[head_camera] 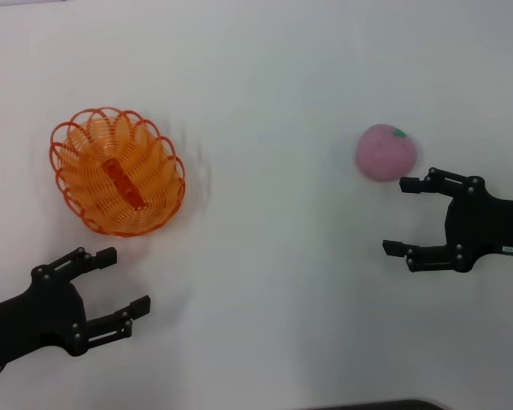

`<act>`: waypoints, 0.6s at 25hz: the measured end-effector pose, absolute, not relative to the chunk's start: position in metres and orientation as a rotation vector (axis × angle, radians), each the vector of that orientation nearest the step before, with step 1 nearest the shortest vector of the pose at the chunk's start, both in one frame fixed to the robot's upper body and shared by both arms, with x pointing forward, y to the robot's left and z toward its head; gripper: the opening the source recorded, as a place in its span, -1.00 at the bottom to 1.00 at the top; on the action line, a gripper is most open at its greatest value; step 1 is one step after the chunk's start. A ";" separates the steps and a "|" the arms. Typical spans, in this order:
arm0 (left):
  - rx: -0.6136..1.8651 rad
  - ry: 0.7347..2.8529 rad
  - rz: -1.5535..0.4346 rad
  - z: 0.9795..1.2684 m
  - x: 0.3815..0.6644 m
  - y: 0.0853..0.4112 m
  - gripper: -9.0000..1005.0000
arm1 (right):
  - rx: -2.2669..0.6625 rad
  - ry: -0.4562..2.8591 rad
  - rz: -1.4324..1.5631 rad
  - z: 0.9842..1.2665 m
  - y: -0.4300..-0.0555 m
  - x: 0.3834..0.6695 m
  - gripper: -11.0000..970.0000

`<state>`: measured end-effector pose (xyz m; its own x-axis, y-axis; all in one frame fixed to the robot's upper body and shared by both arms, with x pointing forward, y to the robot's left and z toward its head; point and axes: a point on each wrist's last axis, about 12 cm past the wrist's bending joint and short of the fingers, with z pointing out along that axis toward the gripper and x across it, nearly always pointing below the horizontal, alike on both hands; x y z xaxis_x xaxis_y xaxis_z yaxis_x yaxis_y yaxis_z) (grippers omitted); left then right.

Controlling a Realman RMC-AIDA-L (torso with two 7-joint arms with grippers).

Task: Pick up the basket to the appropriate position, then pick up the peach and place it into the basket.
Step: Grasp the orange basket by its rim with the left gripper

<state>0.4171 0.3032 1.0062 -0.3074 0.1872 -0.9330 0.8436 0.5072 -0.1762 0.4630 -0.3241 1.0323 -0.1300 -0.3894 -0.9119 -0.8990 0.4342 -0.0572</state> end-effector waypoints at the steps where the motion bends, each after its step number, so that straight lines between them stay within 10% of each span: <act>1: 0.866 1.789 -0.847 1.006 0.417 0.304 0.71 | -1.122 1.719 0.656 1.032 -0.324 0.463 0.95; 15: 0.847 1.791 -0.831 1.005 0.416 0.306 0.71 | -1.117 1.728 0.652 1.032 -0.324 0.465 0.95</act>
<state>0.4162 0.3062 1.0055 -0.3056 0.1839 -0.9342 0.8321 0.5285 -0.1682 0.4652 -0.3241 1.0321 -0.1376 -0.3924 -0.9094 -0.8953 0.4421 -0.0552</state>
